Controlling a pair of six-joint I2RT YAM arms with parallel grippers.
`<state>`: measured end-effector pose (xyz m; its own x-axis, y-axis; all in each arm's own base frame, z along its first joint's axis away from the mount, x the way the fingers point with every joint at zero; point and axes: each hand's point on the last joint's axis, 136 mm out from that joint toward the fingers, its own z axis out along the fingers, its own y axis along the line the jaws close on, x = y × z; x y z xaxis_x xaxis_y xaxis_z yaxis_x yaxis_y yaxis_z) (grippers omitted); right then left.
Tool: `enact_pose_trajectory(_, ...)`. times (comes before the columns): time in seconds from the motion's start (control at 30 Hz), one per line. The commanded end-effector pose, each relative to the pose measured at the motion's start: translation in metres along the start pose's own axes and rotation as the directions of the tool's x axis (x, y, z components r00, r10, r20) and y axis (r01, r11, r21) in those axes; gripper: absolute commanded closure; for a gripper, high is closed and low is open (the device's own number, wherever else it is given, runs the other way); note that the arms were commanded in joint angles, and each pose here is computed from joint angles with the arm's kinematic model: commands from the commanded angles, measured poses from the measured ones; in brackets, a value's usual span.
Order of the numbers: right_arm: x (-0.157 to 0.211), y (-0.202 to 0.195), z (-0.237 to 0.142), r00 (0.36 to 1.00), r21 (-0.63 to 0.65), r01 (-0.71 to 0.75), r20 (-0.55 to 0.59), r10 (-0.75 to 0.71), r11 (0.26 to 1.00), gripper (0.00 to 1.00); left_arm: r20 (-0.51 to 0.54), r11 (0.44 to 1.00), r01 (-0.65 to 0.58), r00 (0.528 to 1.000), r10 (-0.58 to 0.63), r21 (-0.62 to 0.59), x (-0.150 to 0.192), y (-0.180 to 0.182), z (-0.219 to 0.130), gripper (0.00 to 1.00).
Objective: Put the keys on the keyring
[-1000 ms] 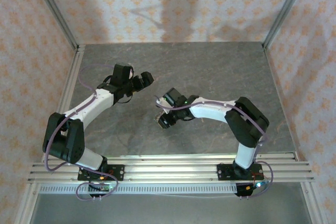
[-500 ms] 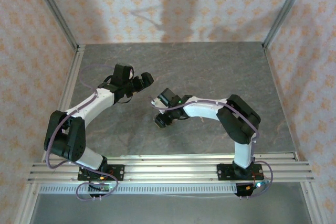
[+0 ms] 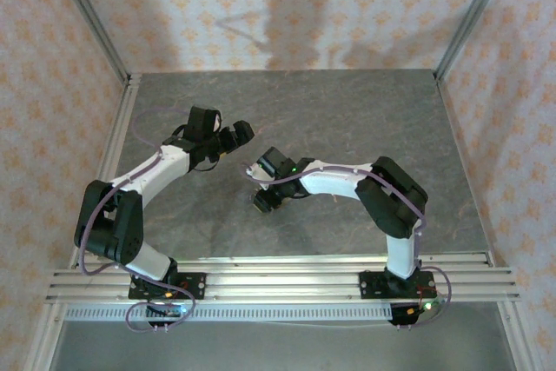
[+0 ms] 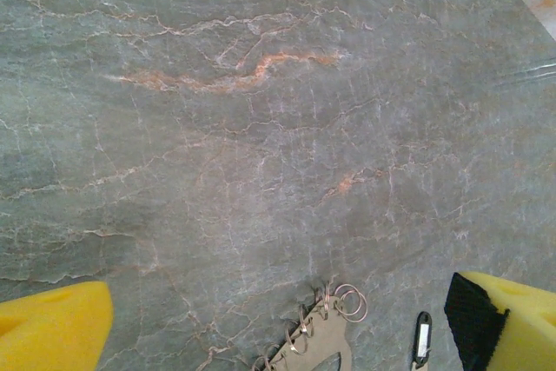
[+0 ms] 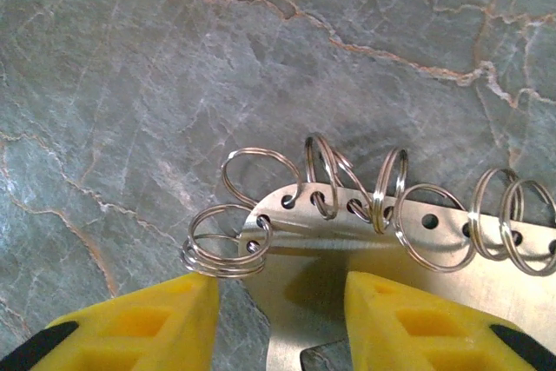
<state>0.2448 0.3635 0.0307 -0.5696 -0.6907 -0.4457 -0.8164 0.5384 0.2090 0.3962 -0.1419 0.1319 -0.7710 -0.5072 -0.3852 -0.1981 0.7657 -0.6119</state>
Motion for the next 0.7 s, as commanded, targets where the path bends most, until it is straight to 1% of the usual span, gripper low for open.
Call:
enact_pose_trajectory(0.0, -0.009, 0.008, -0.009, 1.0, -0.014, 0.023, 0.009, -0.023, 1.0, 0.56, 0.03, 0.999, -0.021, 0.999, 0.02, 0.029, -0.013, -0.008, -0.002, 0.0)
enact_pose_trajectory(0.17, -0.01, 0.011, -0.007, 0.999, -0.011, 0.038, 0.002, -0.038, 0.999, 0.57, 0.03, 0.999, -0.022, 0.999, 0.021, 0.032, -0.012, -0.009, -0.003, 0.0)
enact_pose_trajectory(0.33, -0.013, 0.013, -0.008, 0.998, 0.023, 0.064, 0.011, -0.064, 0.998, 0.57, 0.029, 0.999, -0.022, 0.999, 0.021, 0.034, -0.012, -0.009, -0.004, 0.0)
enact_pose_trajectory(0.43, -0.017, 0.011, -0.008, 0.997, 0.046, 0.069, 0.019, -0.07, 0.997, 0.57, 0.028, 0.999, -0.023, 0.999, 0.022, 0.035, -0.012, -0.009, -0.003, 0.0)
enact_pose_trajectory(0.67, -0.019, 0.003, 0.002, 0.997, 0.078, 0.081, -0.001, -0.081, 0.994, 0.58, 0.025, 0.999, -0.023, 0.999, 0.022, 0.034, -0.01, -0.008, -0.003, 0.0)
